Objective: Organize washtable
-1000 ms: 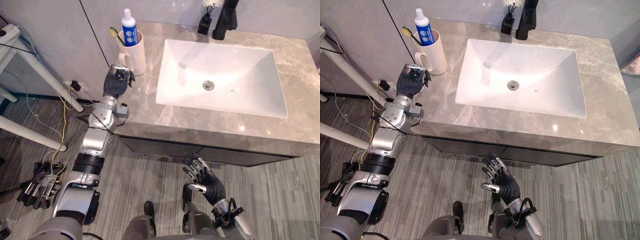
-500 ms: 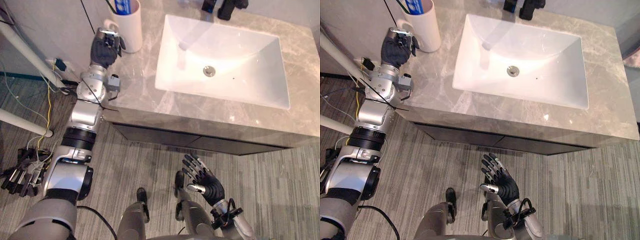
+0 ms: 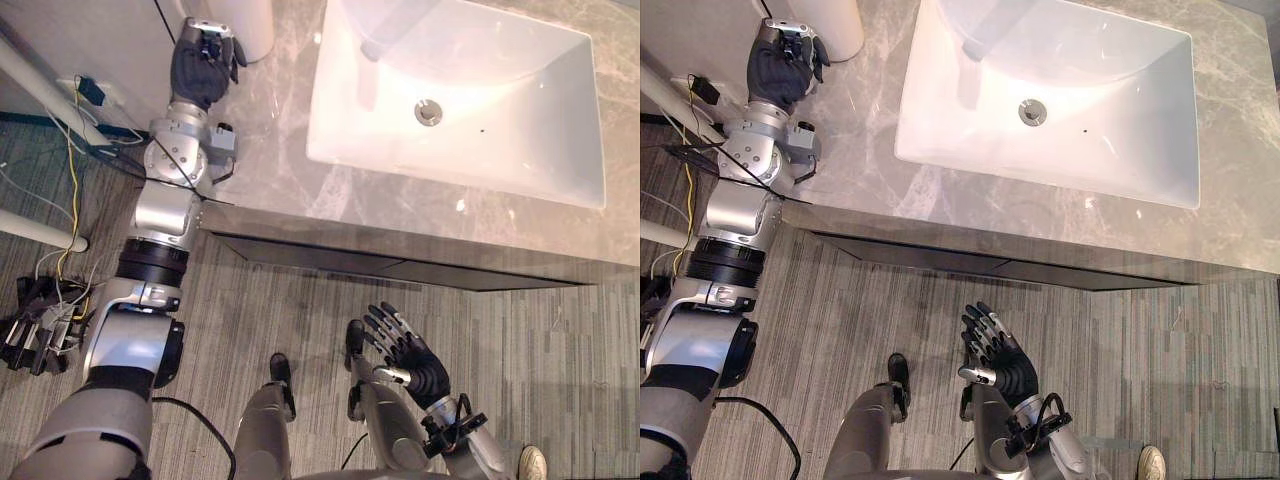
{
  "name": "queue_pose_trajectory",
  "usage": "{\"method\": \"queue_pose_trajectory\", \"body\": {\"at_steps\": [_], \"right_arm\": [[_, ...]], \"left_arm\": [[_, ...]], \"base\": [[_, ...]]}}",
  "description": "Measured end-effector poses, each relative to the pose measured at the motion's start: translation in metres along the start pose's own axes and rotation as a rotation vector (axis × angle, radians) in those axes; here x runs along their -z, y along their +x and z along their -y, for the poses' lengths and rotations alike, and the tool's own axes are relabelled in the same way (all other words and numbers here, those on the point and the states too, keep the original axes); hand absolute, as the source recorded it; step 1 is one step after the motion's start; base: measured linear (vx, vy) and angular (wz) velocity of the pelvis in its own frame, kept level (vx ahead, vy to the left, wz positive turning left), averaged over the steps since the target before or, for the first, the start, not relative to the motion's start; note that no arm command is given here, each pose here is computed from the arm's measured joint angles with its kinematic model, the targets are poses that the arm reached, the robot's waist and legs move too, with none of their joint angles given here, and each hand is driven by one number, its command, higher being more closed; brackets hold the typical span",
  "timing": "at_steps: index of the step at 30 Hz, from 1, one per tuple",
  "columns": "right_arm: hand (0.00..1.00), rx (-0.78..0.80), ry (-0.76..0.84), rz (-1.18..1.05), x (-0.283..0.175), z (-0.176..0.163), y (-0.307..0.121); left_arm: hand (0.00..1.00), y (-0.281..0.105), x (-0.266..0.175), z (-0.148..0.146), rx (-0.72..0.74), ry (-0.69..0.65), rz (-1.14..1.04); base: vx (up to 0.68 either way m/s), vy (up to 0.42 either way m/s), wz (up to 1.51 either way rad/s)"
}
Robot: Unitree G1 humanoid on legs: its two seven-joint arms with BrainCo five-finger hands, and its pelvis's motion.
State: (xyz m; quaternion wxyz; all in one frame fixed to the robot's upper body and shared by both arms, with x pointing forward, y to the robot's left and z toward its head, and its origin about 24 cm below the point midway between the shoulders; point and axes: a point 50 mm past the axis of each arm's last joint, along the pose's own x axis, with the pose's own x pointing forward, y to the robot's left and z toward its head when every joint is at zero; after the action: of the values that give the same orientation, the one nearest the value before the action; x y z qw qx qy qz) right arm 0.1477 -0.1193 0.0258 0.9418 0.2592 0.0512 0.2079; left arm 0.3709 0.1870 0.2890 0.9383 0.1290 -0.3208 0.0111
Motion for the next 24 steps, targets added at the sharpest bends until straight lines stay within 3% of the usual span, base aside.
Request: {"method": "queue_pose_trajectory", "body": {"at_steps": [24], "right_arm": [[0.00,-0.028,0.012,-0.044,0.008,-0.005,-0.007]], "left_arm": [[1.00,0.047,-0.052,0.004,-0.010,0.124,0.093]], "base": [[0.00,0.010,-0.01]]}}
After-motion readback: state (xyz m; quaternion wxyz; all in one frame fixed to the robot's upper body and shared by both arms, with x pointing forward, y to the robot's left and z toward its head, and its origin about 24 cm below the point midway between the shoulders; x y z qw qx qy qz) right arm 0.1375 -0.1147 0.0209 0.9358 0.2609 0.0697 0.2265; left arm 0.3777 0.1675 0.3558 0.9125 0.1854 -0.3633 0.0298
